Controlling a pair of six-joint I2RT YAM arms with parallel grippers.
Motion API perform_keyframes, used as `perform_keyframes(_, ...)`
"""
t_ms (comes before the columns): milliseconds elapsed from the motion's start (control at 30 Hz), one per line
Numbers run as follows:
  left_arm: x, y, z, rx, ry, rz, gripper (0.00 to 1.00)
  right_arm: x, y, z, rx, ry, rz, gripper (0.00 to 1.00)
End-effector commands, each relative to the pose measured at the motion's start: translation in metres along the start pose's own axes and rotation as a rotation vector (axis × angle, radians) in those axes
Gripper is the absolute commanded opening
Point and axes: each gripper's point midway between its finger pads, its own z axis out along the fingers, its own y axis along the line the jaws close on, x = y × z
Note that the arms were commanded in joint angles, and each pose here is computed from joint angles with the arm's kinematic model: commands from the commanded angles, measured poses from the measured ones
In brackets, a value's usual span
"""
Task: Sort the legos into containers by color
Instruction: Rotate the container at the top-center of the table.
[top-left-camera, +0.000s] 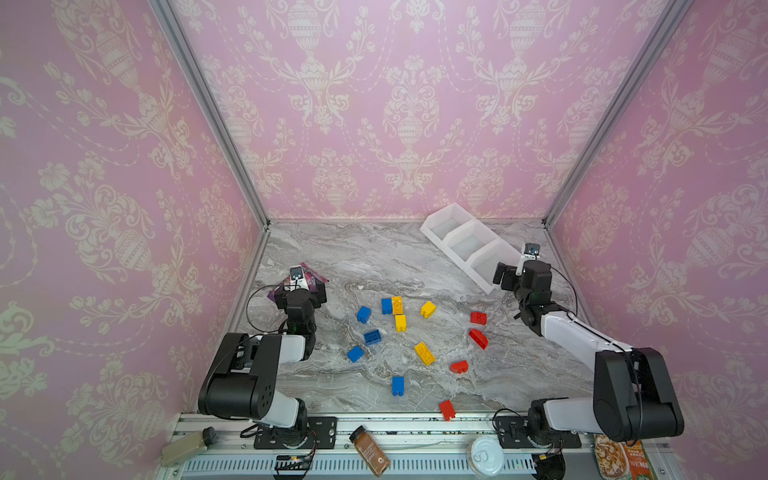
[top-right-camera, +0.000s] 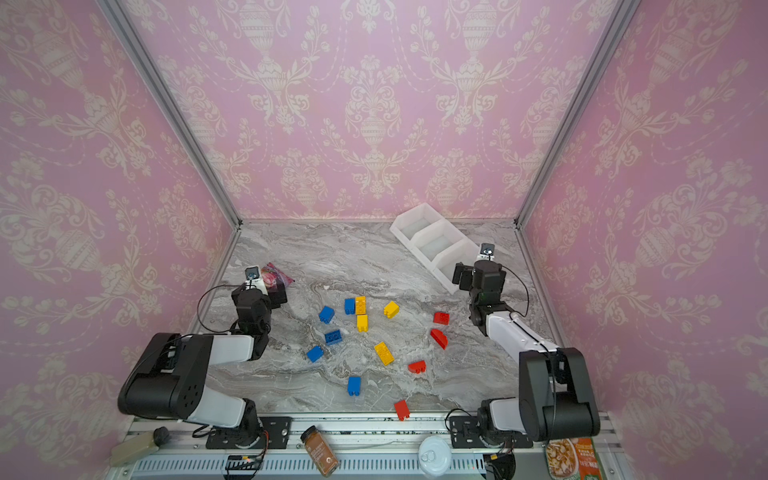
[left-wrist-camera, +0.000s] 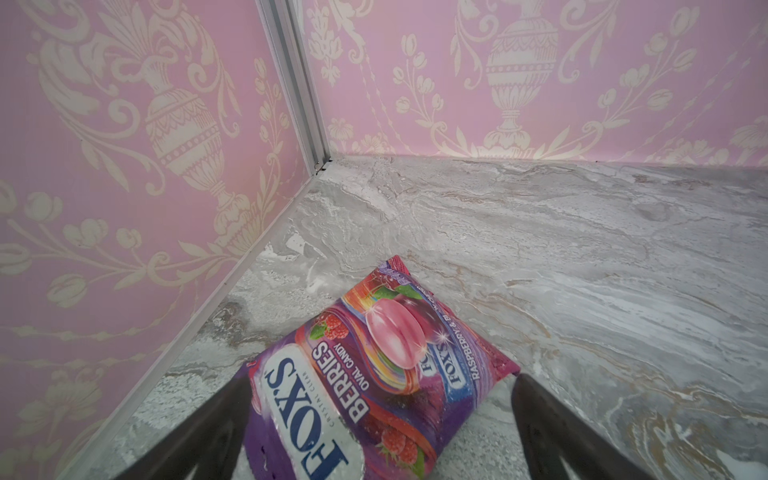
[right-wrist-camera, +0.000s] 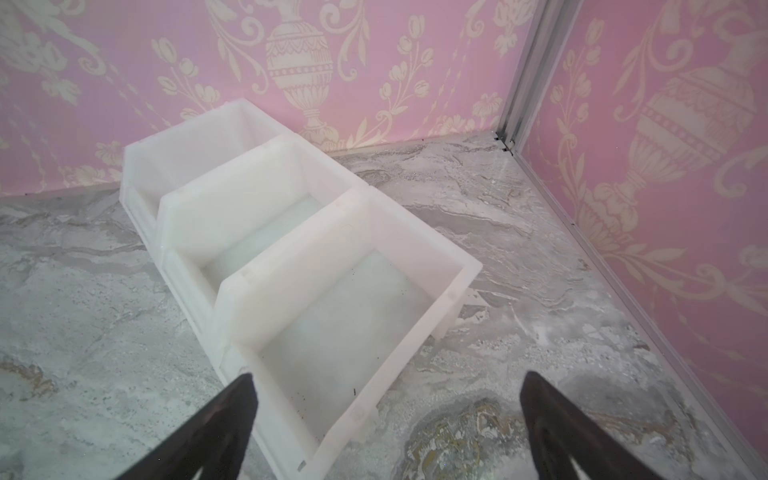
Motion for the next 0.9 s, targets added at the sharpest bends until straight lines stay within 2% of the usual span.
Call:
perform_keyframes(0, 0.002, 0.003, 0.005, -0.040, 0.113, 0.049, 0.99, 0.030, -0.007, -0.009, 0.076, 0.289, 0.073, 1.00)
perform_keyframes(100, -0.001, -0.005, 0.008, -0.013, 0.170, 0.031, 0.99, 0.025, 0.013, -0.006, 0.033, 0.386, 0.123, 1.00)
perform_keyframes(200, 0.000, -0.016, 0.009, 0.031, 0.211, -0.010, 0.99, 0.025, 0.036, 0.001, -0.013, 0.443, 0.111, 1.00)
perform_keyframes(233, 0.001, -0.021, 0.009, 0.047, 0.220, -0.014, 0.99, 0.015, 0.044, 0.004, -0.029, 0.436, 0.113, 1.00)
perform_keyframes(400, 0.000, -0.038, 0.009, 0.090, 0.271, -0.001, 0.99, 0.017, 0.059, 0.026, 0.006, 0.530, 0.185, 0.98)
perform_keyframes(567, -0.004, -0.045, 0.010, 0.112, 0.287, -0.025, 0.99, 0.014, 0.071, 0.049, 0.061, 0.577, 0.219, 0.94)
perform_keyframes(700, 0.003, -0.052, 0.009, 0.133, 0.298, -0.040, 0.99, 0.023, 0.080, 0.072, 0.075, 0.586, 0.289, 0.83)
perform_keyframes(867, -0.002, -0.062, 0.004, 0.180, 0.285, -0.064, 0.99, 0.027, 0.089, 0.095, 0.079, 0.586, 0.316, 0.82)
